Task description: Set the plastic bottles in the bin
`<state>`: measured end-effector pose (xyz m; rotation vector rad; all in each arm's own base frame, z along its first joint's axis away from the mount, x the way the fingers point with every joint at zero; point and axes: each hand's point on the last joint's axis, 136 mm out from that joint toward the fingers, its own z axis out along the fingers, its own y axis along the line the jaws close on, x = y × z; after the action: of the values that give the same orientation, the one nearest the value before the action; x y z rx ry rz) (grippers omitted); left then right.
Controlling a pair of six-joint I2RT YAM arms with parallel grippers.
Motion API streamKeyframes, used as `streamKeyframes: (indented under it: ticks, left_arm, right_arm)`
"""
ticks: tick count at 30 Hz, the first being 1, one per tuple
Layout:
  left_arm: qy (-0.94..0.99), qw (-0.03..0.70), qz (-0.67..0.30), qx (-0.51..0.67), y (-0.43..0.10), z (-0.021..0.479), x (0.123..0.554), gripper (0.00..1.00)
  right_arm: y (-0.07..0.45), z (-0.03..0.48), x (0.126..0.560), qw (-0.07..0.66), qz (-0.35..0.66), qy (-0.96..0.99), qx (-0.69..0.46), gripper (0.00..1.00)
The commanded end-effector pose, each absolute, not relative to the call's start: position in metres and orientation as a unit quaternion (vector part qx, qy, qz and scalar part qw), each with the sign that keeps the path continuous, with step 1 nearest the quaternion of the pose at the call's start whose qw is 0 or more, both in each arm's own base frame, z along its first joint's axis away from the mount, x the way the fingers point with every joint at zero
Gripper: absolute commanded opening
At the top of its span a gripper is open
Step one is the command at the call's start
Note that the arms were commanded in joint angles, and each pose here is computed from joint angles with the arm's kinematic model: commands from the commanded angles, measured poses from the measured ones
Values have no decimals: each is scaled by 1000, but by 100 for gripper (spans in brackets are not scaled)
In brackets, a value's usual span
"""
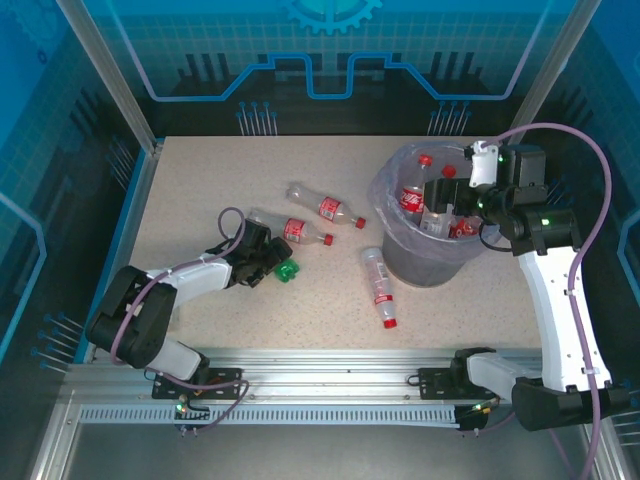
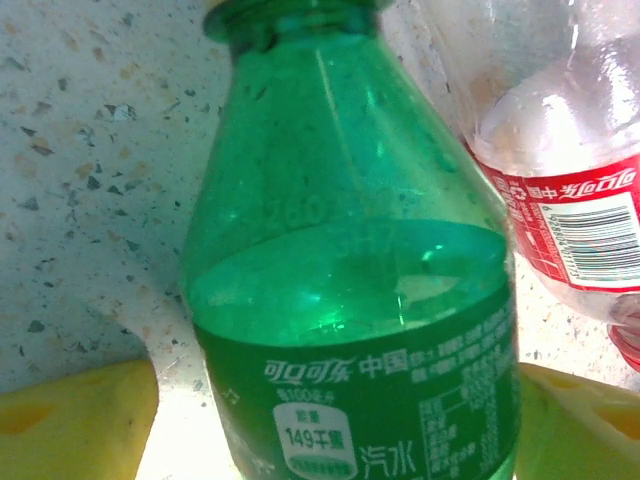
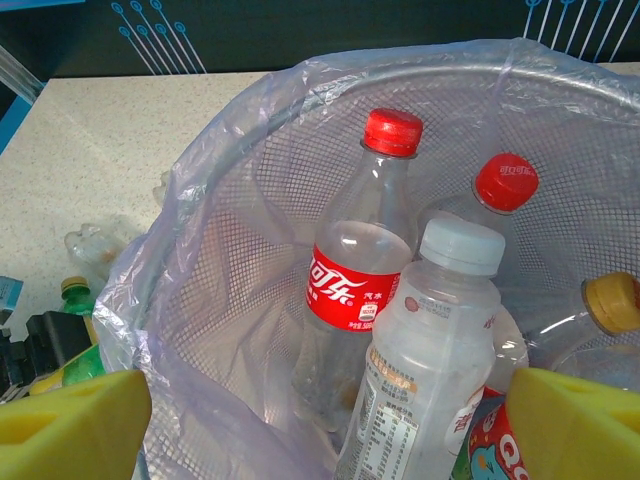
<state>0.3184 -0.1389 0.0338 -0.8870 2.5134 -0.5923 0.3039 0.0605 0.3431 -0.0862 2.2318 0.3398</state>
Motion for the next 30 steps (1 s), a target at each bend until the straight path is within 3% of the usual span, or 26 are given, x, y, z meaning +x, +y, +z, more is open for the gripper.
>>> streamKeyframes:
  ticks: [1,8,15,20,30]
  left_arm:
    - [901,210,-240,-294,-152,40,326,81]
    - [911,220,-236,-256,-150,55,318,64]
    - [920,232,-224,-224,-145,70,309,57]
    - [916,271,-268,-124,-167,113,308,56]
    - [833,395,-376,95,-226,202,293,57]
  right_arm:
    - [68,342,299,423,149,892,-47,92]
    - [72,343,300,423,161,890,-48,92]
    - [78,351,297,428,176,885,-52,92]
    - [100,364,288,434,199,875,-76,91]
    - [204,382,279,427,277,843,-175,91]
